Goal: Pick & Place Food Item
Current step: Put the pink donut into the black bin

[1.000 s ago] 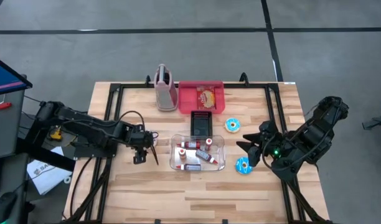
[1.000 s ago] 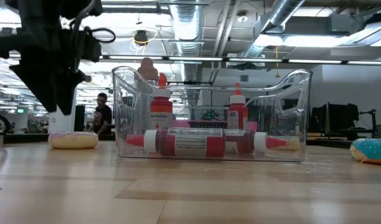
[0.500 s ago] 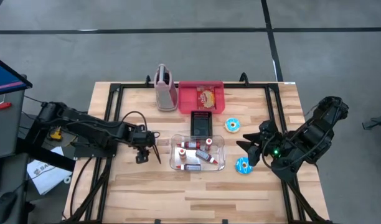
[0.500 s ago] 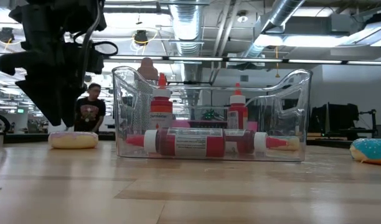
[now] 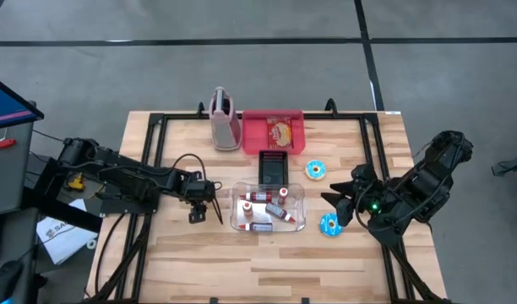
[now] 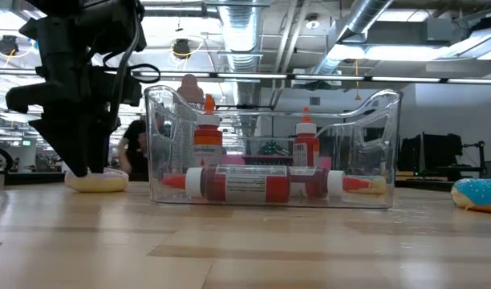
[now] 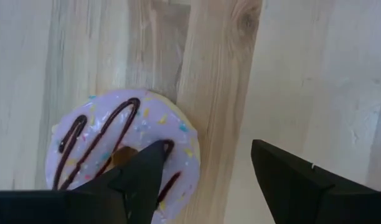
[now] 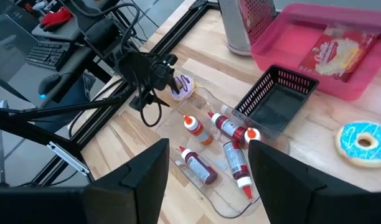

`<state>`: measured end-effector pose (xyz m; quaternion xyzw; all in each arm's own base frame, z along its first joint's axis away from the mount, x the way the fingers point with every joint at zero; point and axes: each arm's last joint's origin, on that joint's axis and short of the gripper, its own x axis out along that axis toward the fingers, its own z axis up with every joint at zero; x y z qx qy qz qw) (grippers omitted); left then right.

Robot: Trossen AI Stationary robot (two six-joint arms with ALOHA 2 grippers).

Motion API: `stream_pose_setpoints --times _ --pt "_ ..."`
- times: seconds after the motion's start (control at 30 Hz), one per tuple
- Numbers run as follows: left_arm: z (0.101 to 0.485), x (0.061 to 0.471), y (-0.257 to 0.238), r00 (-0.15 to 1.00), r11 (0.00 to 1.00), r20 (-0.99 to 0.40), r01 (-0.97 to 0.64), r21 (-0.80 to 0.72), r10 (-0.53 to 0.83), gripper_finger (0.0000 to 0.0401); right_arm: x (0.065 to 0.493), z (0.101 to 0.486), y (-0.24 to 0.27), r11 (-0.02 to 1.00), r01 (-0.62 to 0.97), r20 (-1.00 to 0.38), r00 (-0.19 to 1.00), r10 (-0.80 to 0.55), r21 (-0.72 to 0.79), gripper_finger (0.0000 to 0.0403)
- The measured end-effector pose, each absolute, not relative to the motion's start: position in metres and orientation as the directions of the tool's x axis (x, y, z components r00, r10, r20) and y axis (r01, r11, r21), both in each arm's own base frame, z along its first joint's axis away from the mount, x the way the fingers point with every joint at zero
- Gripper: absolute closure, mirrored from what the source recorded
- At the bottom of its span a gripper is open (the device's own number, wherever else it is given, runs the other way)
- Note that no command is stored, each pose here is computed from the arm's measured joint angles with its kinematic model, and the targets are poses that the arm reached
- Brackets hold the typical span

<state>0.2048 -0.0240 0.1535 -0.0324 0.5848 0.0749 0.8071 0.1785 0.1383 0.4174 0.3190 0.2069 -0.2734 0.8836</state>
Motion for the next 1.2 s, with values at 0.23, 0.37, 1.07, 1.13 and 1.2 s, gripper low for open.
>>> stream_pose_setpoints --times 0.23,0.37,1.07,1.13,1.2 --pt "0.171 0.200 -0.023 0.392 0.981 -0.916 -0.192 0.007 0.083 0.0165 0.176 0.417 0.140 0.642 0.613 -0.546 0.766 -0.340 0.461 0.0191" --pt "0.173 0.195 -0.019 0.377 0.978 -0.920 -0.208 0.026 0.104 0.0165 0.177 0.417 0.139 0.641 0.617 -0.547 0.763 -0.345 0.457 0.0191" --pt "0.160 0.199 -0.015 0.290 0.981 -0.950 -0.186 0.059 0.112 0.0164 0.178 0.417 0.137 0.634 0.624 -0.545 0.760 -0.355 0.457 0.0191" --pt "0.156 0.200 -0.016 0.271 0.982 -0.956 -0.176 0.064 0.111 0.0164 0.178 0.417 0.138 0.634 0.624 -0.545 0.760 -0.355 0.457 0.0191" --pt "0.153 0.200 -0.016 0.252 0.983 -0.962 -0.173 0.065 0.107 0.0164 0.178 0.417 0.137 0.634 0.624 -0.545 0.760 -0.355 0.457 0.0191"
